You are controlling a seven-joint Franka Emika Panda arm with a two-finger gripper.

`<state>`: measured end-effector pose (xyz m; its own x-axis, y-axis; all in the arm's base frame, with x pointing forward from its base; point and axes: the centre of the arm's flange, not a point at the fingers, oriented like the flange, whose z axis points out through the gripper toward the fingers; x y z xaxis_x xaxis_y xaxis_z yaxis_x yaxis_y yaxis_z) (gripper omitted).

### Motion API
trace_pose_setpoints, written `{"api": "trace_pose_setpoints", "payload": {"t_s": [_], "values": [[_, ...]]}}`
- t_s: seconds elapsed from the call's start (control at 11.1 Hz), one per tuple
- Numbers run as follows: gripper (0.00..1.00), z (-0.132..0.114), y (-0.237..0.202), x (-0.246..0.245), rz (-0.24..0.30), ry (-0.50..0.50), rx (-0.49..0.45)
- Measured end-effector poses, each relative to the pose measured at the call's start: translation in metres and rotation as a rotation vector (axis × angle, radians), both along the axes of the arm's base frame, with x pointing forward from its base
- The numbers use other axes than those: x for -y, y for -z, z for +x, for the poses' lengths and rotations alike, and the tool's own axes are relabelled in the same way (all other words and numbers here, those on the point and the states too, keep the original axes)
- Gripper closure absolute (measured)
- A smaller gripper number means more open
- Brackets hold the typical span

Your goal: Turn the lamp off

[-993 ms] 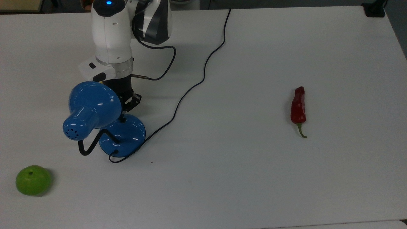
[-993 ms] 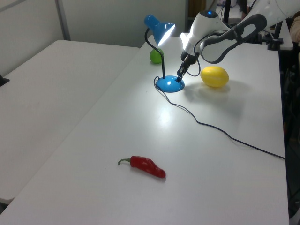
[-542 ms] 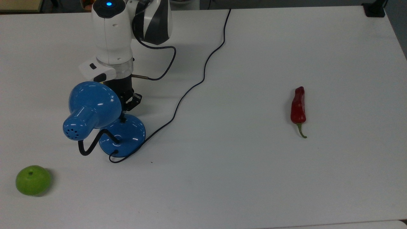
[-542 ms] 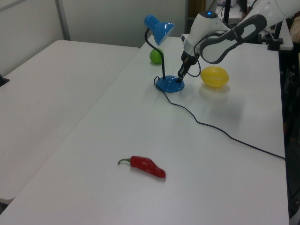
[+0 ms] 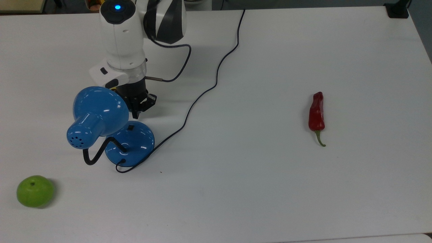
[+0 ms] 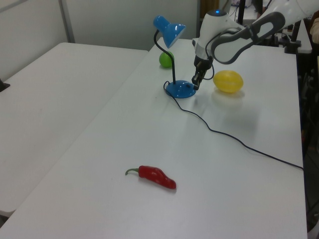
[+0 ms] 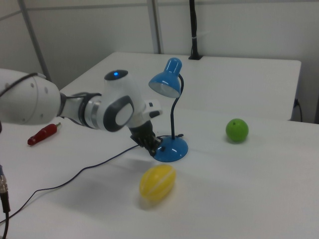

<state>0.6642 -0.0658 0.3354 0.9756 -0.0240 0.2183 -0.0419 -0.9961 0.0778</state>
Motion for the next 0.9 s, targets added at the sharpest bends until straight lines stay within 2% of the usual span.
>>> {"api": "trace_pose_setpoints", "payload": {"t_s": [0.54, 0.9], "values": [[0.99, -0.031, -0.086, -0.083, 0.004, -0.043, -0.150], [0.99, -0.073, -0.168, -0.128, -0.024, -0.089, -0.224]]}}
